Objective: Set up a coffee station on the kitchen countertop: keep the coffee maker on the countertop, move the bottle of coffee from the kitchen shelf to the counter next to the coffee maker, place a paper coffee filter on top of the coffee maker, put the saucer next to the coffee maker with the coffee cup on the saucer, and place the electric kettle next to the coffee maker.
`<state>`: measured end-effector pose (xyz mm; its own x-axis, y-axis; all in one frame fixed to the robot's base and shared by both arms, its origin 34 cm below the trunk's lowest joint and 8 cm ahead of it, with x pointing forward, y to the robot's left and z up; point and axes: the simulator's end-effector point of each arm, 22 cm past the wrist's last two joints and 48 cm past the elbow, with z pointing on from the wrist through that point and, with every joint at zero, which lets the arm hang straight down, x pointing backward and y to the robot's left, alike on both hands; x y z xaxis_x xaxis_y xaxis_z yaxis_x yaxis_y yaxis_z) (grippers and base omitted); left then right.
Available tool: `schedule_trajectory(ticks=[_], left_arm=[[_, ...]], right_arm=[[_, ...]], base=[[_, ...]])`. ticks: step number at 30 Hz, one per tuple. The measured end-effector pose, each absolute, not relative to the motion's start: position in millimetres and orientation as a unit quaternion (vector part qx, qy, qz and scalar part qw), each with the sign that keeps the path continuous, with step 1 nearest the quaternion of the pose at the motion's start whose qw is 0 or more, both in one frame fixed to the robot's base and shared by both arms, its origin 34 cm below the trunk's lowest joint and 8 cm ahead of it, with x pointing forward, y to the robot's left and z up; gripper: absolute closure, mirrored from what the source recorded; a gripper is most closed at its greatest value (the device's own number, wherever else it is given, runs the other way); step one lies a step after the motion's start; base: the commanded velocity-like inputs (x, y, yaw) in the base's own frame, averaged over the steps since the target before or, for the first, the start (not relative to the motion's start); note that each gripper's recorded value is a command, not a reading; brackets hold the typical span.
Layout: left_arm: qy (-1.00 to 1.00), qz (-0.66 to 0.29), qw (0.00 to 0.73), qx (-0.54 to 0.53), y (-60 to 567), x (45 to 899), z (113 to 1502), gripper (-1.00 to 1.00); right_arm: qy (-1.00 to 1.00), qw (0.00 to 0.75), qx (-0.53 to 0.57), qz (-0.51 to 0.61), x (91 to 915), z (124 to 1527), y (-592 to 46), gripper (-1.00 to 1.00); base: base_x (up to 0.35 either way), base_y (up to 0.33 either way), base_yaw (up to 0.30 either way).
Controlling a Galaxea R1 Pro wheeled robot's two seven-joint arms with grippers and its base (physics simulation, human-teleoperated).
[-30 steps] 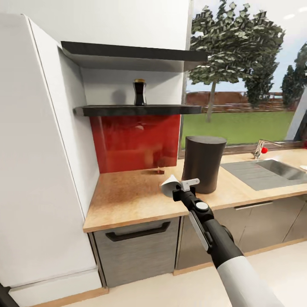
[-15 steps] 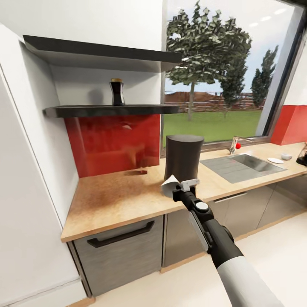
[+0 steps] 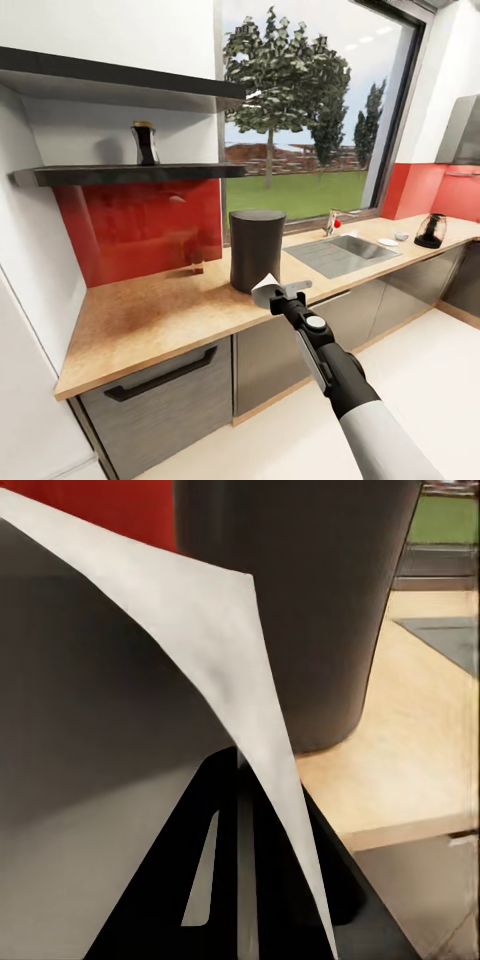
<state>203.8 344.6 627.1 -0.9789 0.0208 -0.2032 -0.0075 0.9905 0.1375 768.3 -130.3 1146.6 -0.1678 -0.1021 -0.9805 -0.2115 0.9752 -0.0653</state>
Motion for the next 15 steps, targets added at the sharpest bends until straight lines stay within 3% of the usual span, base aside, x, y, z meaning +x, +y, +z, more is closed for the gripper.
schedule_trajectory(ticks=[15], left_arm=[[0.993,0.073,0.090,0.005,351,191,626,-1.00]], right_arm=[[0.763,0.637,-0.103,0.043,768,1147,-130,1.00]], base=[[0.000,0.000,-0.282]])
